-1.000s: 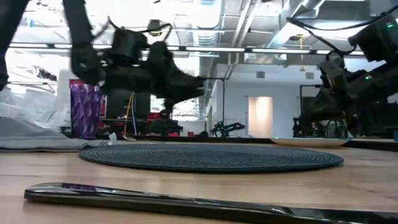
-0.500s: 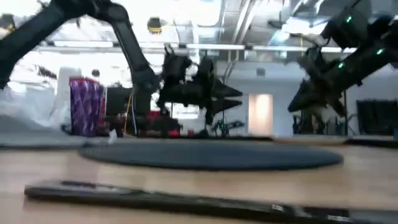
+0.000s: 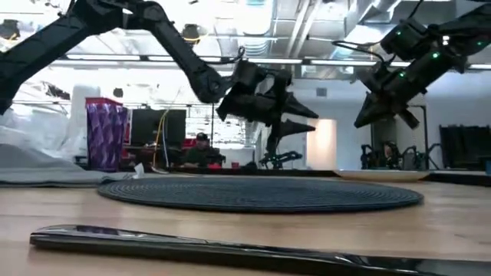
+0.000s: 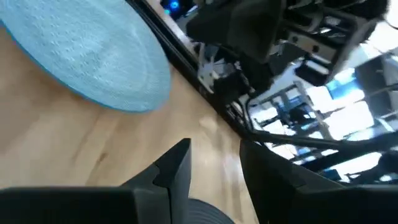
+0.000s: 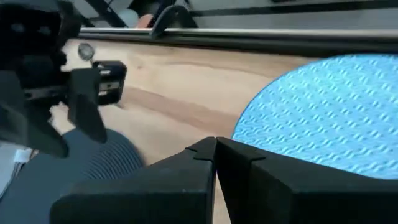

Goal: Set table place
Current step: Put the blue patterned plate on the dark blue table mat

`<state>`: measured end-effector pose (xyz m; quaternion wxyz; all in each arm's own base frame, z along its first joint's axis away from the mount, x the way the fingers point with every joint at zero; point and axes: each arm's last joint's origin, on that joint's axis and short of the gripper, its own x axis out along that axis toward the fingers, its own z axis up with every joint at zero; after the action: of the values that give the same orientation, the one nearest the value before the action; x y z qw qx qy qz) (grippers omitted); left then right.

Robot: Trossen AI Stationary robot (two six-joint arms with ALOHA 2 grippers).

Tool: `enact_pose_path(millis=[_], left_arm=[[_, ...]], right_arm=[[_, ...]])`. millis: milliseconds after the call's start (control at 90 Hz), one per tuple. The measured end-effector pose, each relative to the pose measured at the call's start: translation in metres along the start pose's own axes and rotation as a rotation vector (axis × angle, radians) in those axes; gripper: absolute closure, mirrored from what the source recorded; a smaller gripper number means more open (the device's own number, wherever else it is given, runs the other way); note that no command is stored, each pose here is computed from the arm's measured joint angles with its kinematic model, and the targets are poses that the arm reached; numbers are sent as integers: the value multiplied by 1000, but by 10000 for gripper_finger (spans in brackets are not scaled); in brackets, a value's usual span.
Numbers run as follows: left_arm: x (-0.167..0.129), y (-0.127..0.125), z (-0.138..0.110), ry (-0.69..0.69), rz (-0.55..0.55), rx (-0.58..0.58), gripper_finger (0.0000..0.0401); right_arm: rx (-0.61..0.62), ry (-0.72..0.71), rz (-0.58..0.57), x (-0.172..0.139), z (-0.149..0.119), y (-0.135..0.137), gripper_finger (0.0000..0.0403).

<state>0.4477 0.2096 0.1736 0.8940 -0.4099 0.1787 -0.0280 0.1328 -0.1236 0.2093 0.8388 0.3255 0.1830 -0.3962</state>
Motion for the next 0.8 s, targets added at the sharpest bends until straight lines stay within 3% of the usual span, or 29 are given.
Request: enact_pose_path(millis=[244, 378, 556, 800], left_arm=[[-10, -16, 38, 21, 250, 49, 278], [-20, -20, 52, 5, 357, 58, 279], [-23, -14, 53, 26, 341, 0, 297], [19, 14, 24, 124, 187, -134, 315]], right_arm=[[-35, 88, -113, -13, 16, -14, 403], [10, 117, -157, -18, 20, -28, 403], [116, 156, -114, -23, 23, -46, 388], [186, 176, -34, -27, 24, -52, 348]])
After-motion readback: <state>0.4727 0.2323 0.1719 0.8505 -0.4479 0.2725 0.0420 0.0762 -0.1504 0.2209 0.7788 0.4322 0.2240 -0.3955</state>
